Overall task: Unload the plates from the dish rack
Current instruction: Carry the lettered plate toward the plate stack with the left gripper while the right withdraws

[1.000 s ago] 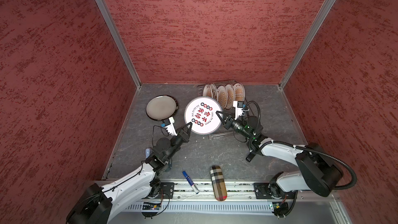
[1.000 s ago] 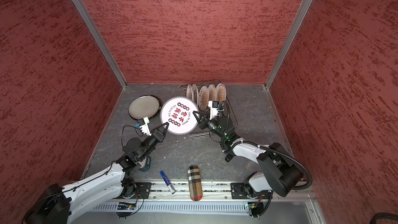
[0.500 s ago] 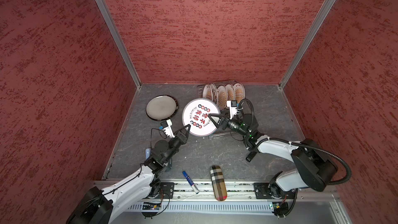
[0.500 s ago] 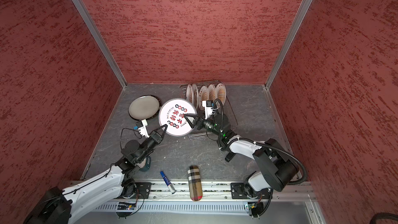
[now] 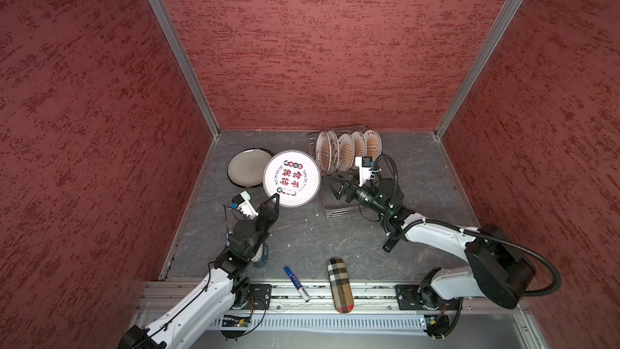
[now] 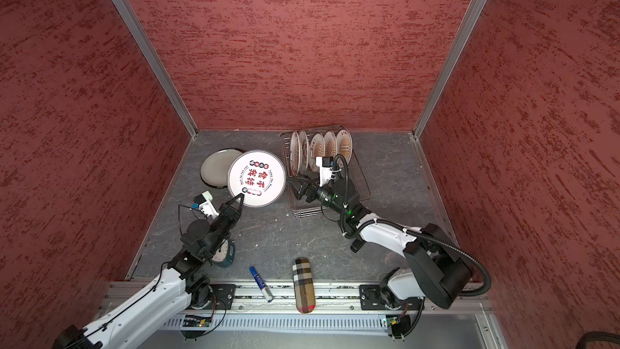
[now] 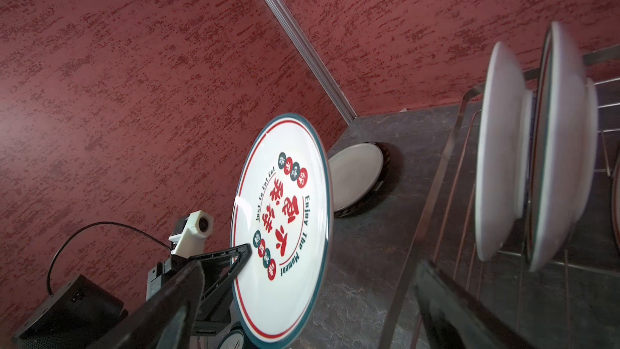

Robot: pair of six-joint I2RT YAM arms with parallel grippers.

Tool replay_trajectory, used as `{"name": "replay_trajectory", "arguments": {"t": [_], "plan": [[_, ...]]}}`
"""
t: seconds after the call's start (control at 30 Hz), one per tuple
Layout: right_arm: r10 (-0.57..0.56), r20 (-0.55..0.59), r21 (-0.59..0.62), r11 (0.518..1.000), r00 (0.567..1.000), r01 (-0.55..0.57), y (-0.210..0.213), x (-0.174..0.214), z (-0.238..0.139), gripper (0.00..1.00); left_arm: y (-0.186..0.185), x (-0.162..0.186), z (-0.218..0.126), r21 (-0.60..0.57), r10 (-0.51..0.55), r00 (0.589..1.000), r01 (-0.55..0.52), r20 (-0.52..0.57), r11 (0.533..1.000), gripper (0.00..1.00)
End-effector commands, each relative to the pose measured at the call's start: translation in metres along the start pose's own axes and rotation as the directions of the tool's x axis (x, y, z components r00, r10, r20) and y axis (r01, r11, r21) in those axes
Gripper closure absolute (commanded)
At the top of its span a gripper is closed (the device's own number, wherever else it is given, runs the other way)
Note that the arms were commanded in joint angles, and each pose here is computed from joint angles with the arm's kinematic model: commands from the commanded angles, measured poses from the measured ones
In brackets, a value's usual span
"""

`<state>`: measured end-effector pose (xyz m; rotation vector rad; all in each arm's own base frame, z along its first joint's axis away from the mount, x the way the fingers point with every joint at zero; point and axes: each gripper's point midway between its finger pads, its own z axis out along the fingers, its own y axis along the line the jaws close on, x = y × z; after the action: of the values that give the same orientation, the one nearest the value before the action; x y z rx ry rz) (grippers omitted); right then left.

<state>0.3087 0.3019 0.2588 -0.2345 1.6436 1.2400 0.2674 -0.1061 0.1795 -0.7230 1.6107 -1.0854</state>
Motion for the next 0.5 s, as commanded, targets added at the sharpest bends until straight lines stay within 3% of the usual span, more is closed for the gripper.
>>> {"name": "replay_trajectory", "arguments": {"t": [0.0,0.13,0.33,0.47], "plan": [[-0.053,0.029,0.0,0.999,0.998,0.053,0.005,-0.003,-0.006,0.01,0.012,-0.012,-0.003,-0.081,-0.016,0.998,0.021,0.056,0.996,1.0],[-0.086,0.023,-0.044,0.995,0.996,0.087,0.016,0.0,-0.006,0.01,0.036,-0.012,-0.006,-0.234,-0.045,0.997,0.056,0.055,0.971,1.0],[-0.111,-0.045,-0.076,0.991,0.993,0.107,0.023,0.013,0.007,0.01,0.043,-0.001,0.0,-0.274,-0.094,0.996,0.091,0.003,0.957,1.0],[-0.203,-0.169,-0.073,0.979,0.965,0.193,0.027,0.037,0.026,0.01,0.053,0.007,0.003,-0.342,-0.149,0.989,0.132,-0.022,0.93,1.0]]}}
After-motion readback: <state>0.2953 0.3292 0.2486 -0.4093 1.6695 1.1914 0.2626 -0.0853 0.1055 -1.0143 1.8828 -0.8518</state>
